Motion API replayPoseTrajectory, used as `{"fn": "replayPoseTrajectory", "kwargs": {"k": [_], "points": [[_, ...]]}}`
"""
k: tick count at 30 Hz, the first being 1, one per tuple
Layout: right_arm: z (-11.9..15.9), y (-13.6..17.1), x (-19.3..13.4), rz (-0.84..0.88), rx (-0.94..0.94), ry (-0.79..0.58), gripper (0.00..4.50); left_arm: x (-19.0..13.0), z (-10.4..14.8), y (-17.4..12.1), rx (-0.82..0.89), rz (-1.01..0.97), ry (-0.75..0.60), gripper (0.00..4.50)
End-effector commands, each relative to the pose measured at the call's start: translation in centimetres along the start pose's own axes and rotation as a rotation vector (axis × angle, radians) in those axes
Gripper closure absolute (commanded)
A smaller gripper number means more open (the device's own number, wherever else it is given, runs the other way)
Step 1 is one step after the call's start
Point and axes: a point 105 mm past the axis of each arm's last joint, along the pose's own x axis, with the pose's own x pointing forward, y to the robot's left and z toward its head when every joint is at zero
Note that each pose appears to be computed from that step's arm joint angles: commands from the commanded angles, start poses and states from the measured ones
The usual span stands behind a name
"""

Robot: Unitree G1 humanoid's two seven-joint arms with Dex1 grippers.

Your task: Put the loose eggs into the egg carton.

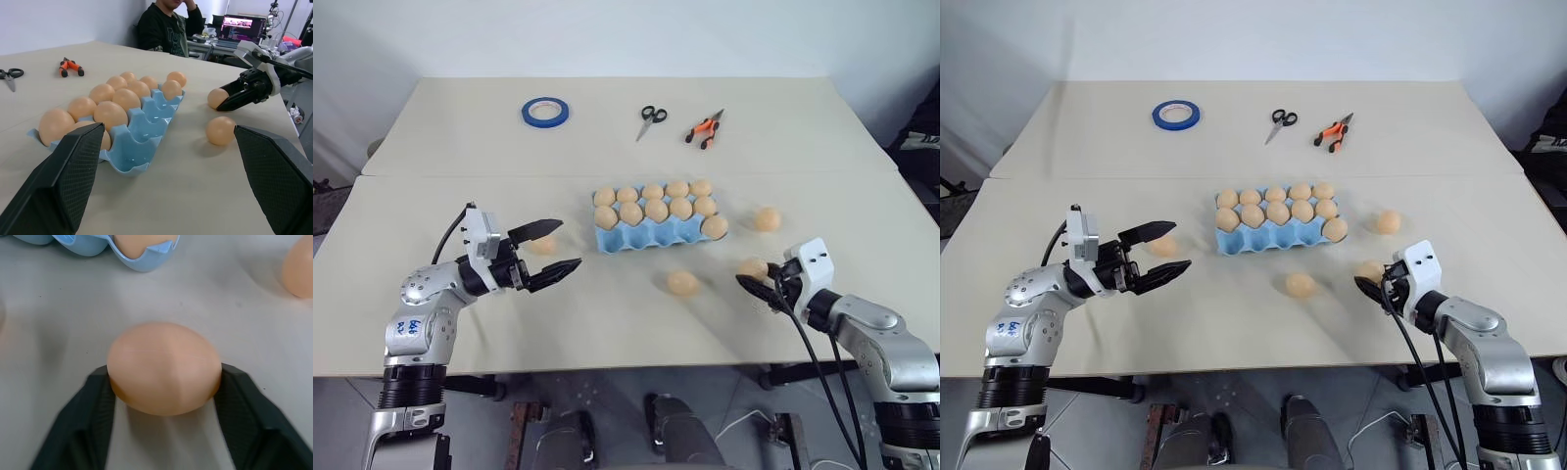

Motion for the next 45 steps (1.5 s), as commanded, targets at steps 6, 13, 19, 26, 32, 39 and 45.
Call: {"fn": "replayPoseTrajectory", "kwargs": {"k": [6, 13, 19, 26, 32, 39, 45], "points": [[7.7, -0.3, -0.4, -0.057, -0.061, -0.212, 2.32, 0.1, 0.9, 0.1, 0.03, -0.001, -0.035, 0.0], [11.5, 1.8, 3.4, -0.033, -0.087, -0.243, 2.32, 0.4, 1.0, 0.2, 0.031, -0.004, -0.043, 0.0], [11.1, 5.2, 6.3, 0.103, -0.073, -0.215, 2.32, 0.3, 1.2, 0.4, 0.041, 0.01, -0.049, 0.0], [9.5, 5.5, 8.3, 0.118, -0.102, -0.164, 2.32, 0.1, 1.2, 0.1, 0.045, 0.024, -0.053, 0.0], [9.6, 5.4, 8.3, 0.125, -0.12, -0.161, 0.31, -0.3, 1.1, -0.1, 0.047, 0.04, -0.054, 0.0], [12.5, 6.6, 6.0, 0.201, -0.154, -0.245, 0.01, -0.4, 1.0, -0.1, 0.044, 0.042, -0.052, 0.0], [12.7, 5.3, 5.4, 0.147, -0.158, -0.249, 0.01, 0.1, 1.1, 0.3, 0.044, 0.032, -0.055, 0.0]]}}
